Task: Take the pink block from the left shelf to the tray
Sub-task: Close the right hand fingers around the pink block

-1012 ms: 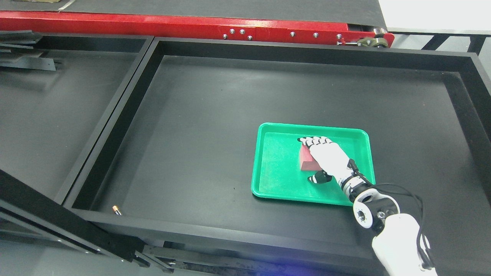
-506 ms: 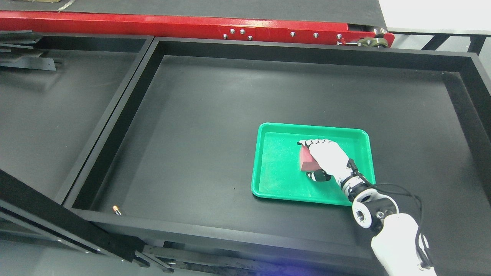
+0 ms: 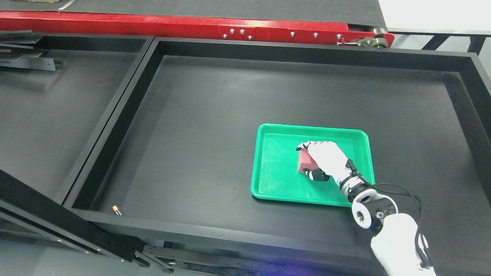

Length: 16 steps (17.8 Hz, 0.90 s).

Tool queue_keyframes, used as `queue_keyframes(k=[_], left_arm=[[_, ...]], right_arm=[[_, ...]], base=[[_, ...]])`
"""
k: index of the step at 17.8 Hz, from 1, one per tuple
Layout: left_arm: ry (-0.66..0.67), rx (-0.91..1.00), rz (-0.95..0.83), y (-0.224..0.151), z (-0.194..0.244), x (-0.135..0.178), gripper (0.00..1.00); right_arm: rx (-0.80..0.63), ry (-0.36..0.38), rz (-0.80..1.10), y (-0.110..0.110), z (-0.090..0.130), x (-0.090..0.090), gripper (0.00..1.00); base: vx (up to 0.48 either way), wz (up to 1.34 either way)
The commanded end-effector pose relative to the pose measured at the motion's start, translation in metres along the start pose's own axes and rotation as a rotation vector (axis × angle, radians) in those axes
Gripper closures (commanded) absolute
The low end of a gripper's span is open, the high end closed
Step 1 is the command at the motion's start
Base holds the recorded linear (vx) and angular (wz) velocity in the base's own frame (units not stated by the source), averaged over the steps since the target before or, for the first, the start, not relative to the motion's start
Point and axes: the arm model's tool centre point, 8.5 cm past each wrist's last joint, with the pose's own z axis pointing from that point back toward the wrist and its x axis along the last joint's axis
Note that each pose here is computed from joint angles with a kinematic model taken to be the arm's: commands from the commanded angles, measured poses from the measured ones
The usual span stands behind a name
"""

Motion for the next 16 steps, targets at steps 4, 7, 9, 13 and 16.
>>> queue_keyframes(k=[4,7,9,13,16], left_arm=[[0.002,0.015,-0.002,0.010,0.002,-0.007,0.00],[0.002,0.015,-0.002,0.010,0.002,-0.007,0.00],[0.002,0.015,-0.002,0.010,0.002,-0.007,0.00],[0.002,0.015,-0.002,0.010,0.002,-0.007,0.00],[0.002,0.015,-0.002,0.010,0.002,-0.007,0.00]], right_arm=[[-0.147,0.002,-0.022,-0.016,0.007,-0.008,0.98],[-0.363,-0.039,-0.100,-0.042,0.023,-0.012,0.98],[-0.469,-0.040,-0.133,-0.055,0.035,-0.021,0.97],[-0.638,-0.060,-0.206,-0.075,0.060,-0.033,0.97],[-0.708,-0.059,-0.253,-0.081,0.075,-0.042,0.97]], base=[[0.000,0.00],[0.000,0.00],[0.000,0.00],[0.000,0.00],[0.000,0.00]])
